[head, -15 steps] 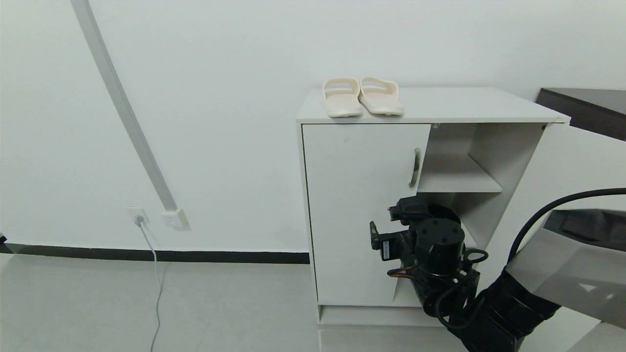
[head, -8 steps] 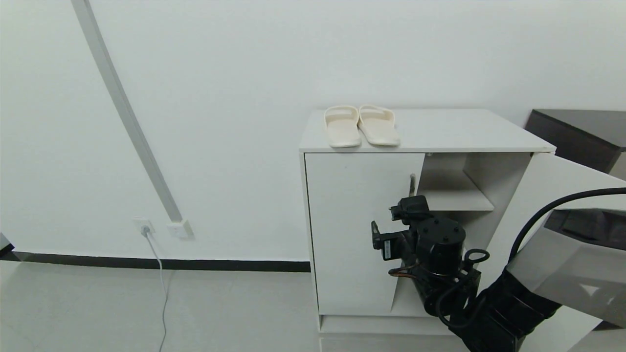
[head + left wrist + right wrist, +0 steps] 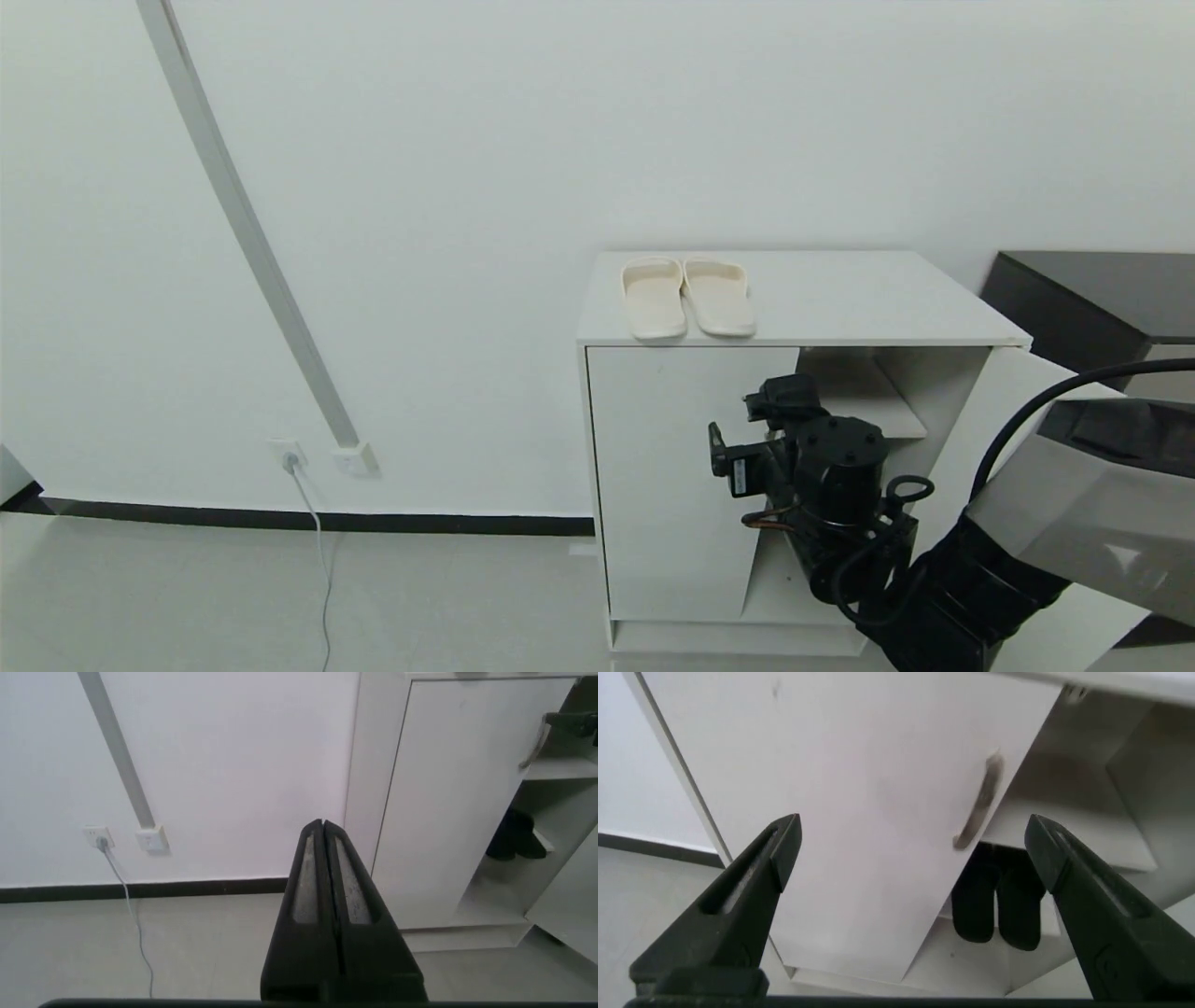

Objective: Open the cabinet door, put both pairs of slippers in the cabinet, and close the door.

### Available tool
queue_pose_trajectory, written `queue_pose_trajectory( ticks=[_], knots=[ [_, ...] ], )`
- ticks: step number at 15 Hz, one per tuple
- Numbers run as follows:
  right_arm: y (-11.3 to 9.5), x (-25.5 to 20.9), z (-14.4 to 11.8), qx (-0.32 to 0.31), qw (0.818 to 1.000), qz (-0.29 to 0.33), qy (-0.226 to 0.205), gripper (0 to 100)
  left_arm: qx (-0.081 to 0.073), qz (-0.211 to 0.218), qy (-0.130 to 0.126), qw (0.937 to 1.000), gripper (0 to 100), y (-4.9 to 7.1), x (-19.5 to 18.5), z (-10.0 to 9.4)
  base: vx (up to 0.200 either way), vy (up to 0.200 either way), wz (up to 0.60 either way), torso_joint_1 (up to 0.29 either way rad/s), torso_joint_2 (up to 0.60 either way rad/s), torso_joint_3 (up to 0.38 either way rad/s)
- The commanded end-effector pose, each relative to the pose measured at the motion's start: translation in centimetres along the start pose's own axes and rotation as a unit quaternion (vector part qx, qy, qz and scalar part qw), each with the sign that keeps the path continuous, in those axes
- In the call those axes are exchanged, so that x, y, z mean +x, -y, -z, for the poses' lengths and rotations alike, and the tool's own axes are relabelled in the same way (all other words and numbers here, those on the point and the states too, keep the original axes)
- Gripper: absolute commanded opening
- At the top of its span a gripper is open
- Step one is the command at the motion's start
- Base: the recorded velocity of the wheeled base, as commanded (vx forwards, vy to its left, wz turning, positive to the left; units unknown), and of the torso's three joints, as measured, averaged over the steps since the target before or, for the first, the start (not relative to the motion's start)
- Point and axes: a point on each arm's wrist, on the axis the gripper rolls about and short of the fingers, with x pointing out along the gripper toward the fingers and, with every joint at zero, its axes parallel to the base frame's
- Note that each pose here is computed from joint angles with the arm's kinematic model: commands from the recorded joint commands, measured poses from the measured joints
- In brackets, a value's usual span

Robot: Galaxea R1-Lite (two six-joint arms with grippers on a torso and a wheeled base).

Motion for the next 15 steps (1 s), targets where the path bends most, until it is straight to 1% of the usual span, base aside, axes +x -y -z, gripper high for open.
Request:
queue_pose_trajectory(
  ticks=[1, 8, 15],
  knots=[
    [-0.04, 0.02, 0.22, -0.002, 1.000, 0.000, -0.002, 100, 0.000, 0.000, -0.001, 1.0000, 0, 0.00, 0.01, 0.00, 0.000, 0.000, 0.00, 0.227, -0.54, -0.315],
    [-0.04, 0.02, 0.32, -0.004, 1.000, 0.000, -0.004, 100, 0.000, 0.000, 0.000, 1.0000, 0, 0.00, 0.00, 0.01, 0.000, 0.000, 0.00, 0.248, -0.57, -0.320],
    [-0.16, 0.14, 0.95, -0.007, 1.000, -0.001, -0.008, 100, 0.001, 0.000, -0.001, 1.0000, 0, 0.00, 0.01, 0.00, 0.000, 0.000, 0.00, 0.179, -0.39, -0.211]
  ],
)
